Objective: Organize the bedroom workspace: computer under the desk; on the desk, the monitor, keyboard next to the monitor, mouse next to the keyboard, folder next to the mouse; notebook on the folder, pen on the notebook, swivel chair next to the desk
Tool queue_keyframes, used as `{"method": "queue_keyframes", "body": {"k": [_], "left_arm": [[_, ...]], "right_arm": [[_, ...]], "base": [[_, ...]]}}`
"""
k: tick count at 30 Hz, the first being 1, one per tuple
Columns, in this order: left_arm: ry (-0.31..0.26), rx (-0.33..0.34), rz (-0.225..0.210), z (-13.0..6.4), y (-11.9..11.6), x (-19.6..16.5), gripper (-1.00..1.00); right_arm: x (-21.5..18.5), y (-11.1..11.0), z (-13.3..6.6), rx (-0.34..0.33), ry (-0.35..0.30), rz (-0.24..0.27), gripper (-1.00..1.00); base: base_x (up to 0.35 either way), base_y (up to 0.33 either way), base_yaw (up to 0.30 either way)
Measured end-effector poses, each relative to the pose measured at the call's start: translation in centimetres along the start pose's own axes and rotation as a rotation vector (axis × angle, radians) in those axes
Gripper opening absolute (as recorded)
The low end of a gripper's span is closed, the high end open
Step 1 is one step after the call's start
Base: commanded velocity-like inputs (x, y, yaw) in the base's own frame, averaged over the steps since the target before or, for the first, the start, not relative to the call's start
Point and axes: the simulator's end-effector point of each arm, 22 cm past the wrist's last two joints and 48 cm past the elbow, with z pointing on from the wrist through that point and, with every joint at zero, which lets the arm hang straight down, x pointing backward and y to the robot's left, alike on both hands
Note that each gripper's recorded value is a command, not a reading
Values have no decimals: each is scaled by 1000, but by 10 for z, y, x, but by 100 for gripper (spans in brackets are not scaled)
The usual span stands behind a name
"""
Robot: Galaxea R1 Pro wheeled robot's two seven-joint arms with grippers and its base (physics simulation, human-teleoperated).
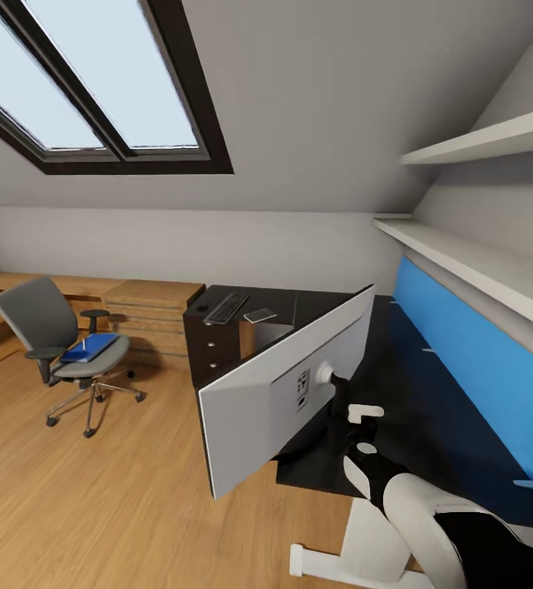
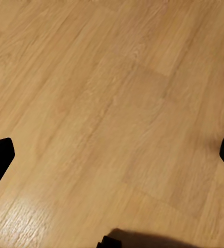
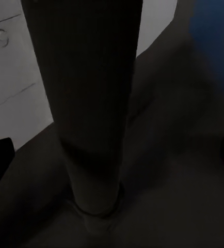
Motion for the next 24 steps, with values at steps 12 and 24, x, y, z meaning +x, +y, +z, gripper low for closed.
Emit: {"method": "queue_keyframes", "body": {"k": [12,24], "left_arm": [[0,1,2,0,0,0,100],[0,0,1,0,0,0,100]], "right_arm": [[0,0,0,0,-1,-1,100],[-1,-1,0,1,-2,0,100]], "base": [[12,30,0],[122,0,0]]}}
